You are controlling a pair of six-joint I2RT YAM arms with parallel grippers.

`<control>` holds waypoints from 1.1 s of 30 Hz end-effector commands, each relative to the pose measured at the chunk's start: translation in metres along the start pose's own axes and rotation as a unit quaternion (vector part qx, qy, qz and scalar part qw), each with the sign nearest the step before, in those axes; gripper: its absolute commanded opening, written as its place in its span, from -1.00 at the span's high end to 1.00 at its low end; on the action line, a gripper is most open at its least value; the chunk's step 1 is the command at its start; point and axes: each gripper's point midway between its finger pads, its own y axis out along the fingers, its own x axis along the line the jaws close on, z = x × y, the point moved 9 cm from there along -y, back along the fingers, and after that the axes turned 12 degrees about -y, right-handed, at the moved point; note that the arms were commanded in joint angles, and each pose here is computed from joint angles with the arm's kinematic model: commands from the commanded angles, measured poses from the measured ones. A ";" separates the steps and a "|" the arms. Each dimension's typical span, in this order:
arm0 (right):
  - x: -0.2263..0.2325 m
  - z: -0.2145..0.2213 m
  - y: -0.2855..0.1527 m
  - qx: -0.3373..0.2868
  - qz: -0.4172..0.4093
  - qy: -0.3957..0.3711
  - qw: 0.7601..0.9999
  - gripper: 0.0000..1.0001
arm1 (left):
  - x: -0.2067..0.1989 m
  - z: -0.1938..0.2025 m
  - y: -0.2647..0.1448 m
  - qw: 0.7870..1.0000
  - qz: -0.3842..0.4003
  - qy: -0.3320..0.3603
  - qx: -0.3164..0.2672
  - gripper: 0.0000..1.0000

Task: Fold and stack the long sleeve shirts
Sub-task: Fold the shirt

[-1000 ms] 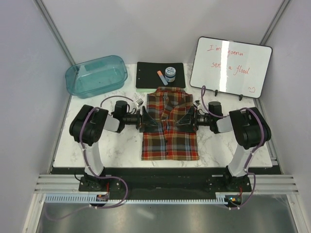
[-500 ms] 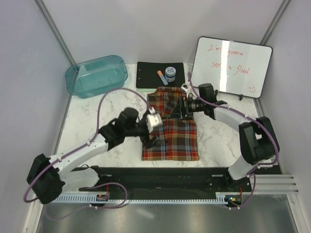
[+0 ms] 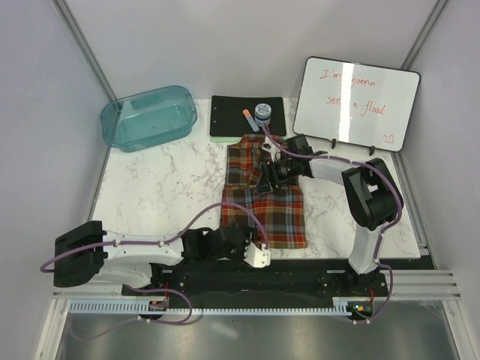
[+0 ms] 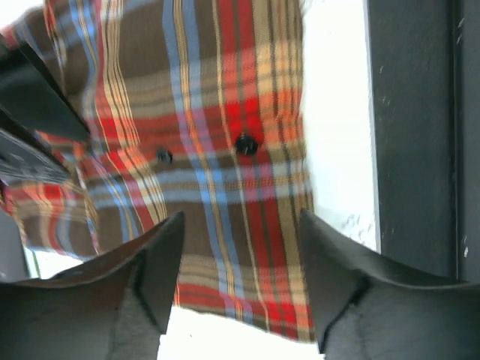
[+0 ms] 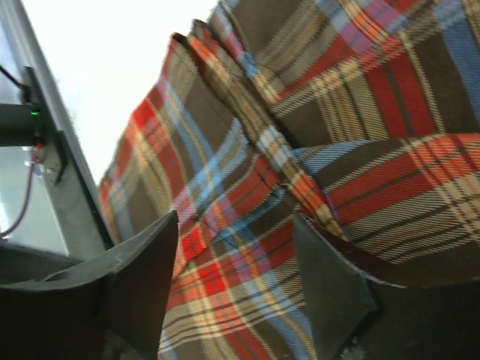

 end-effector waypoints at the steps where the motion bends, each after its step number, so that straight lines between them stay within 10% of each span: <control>1: -0.011 0.002 0.005 0.009 0.015 -0.041 0.999 -0.30 | -0.007 -0.017 0.009 0.998 -0.034 0.046 -0.033 -0.31; 21: -0.027 0.027 0.020 0.034 0.020 -0.025 0.999 -0.02 | -0.033 0.003 0.048 0.992 -0.063 0.108 -0.008 -0.11; 33: 0.002 0.030 0.018 0.032 -0.002 -0.032 0.999 0.00 | -0.033 -0.025 0.013 0.998 0.038 0.041 0.007 0.97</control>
